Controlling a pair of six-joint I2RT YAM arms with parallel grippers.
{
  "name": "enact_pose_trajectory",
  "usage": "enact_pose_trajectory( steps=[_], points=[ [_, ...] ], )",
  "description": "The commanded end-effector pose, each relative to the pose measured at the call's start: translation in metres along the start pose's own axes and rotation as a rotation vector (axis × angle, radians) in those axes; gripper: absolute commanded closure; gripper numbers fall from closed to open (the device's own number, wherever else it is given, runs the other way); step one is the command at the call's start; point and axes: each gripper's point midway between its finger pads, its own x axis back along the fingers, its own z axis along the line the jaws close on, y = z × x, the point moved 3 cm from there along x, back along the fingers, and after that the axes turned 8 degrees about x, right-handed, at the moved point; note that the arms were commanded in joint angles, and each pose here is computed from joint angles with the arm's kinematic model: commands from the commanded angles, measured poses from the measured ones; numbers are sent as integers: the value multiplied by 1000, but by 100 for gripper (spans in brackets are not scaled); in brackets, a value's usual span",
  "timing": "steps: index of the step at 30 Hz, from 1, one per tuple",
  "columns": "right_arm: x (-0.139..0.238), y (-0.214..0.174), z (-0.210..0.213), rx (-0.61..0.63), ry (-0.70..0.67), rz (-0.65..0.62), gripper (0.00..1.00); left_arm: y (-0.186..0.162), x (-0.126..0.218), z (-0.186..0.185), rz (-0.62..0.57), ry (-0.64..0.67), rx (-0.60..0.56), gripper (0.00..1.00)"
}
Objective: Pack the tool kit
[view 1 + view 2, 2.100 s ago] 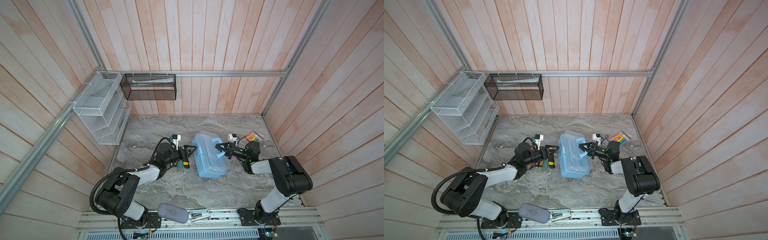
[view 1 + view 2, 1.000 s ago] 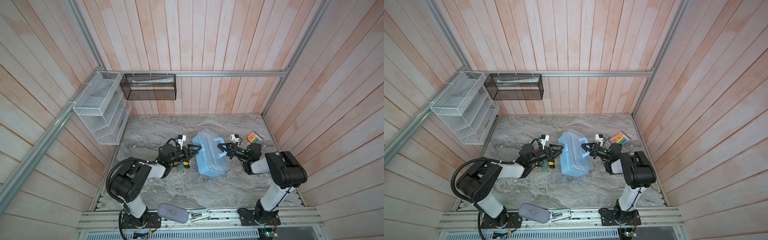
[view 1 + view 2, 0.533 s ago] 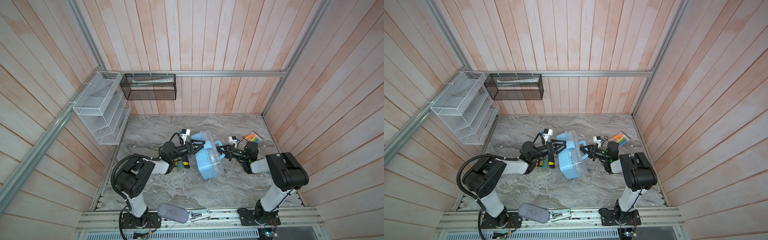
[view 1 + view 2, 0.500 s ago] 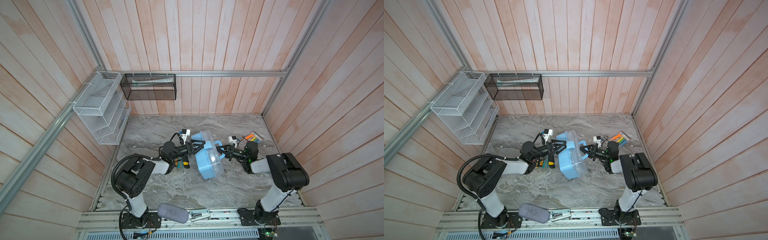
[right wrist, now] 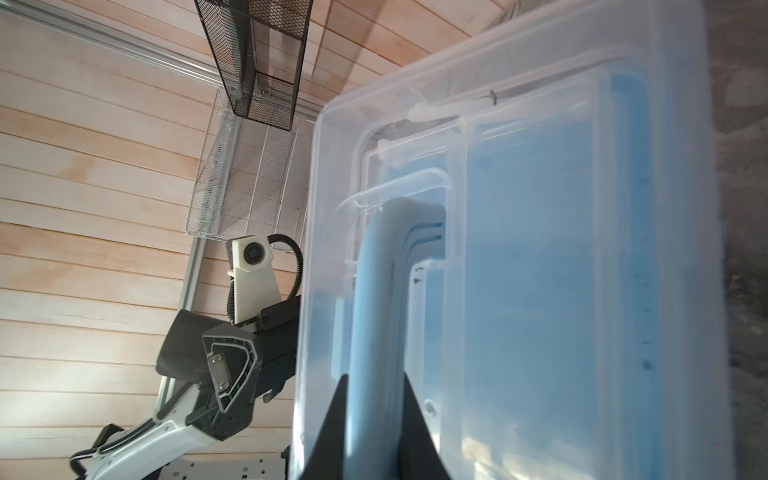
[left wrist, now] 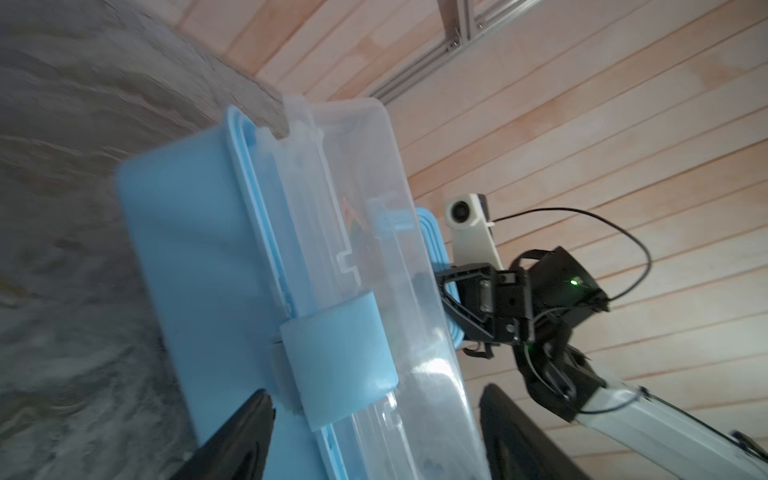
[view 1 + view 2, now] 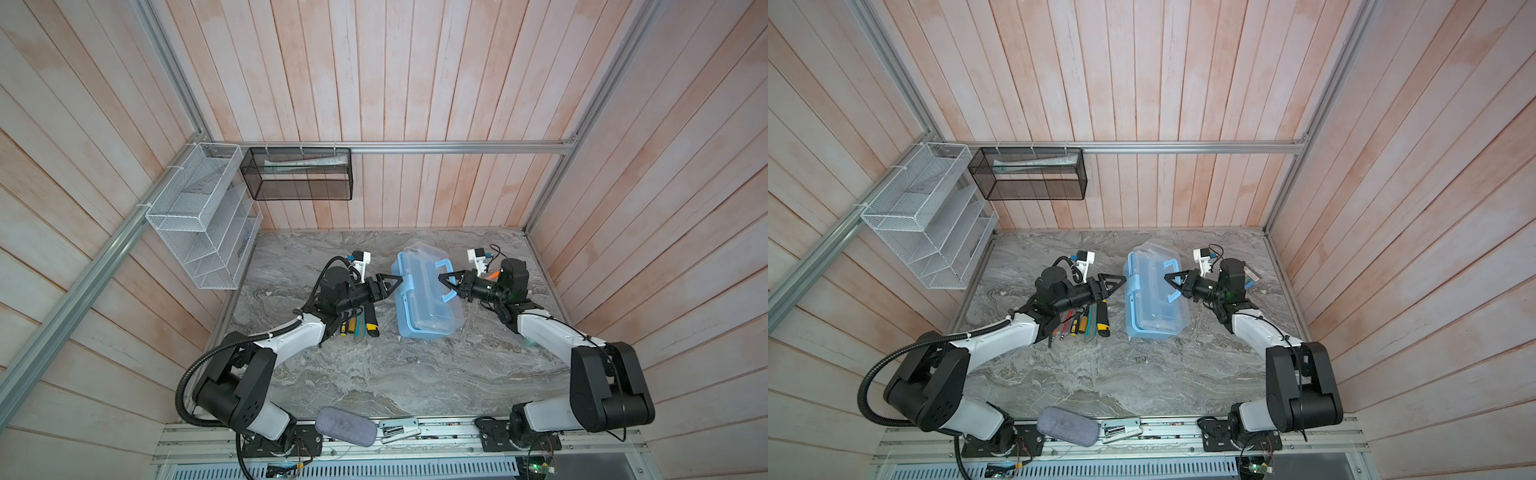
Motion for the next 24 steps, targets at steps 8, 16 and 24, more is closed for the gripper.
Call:
enact_pose_trajectory(
  steps=[8,16,24],
  points=[
    [-17,-8,-2,94,-130,78,100,5,9,25,-25,202,-73,19],
    [-31,-24,-27,110,-260,165,100,-1,1,28,7,188,-64,18],
    [-11,-8,24,-14,169,60,100,-10,-11,23,47,145,-59,16]
  ],
)
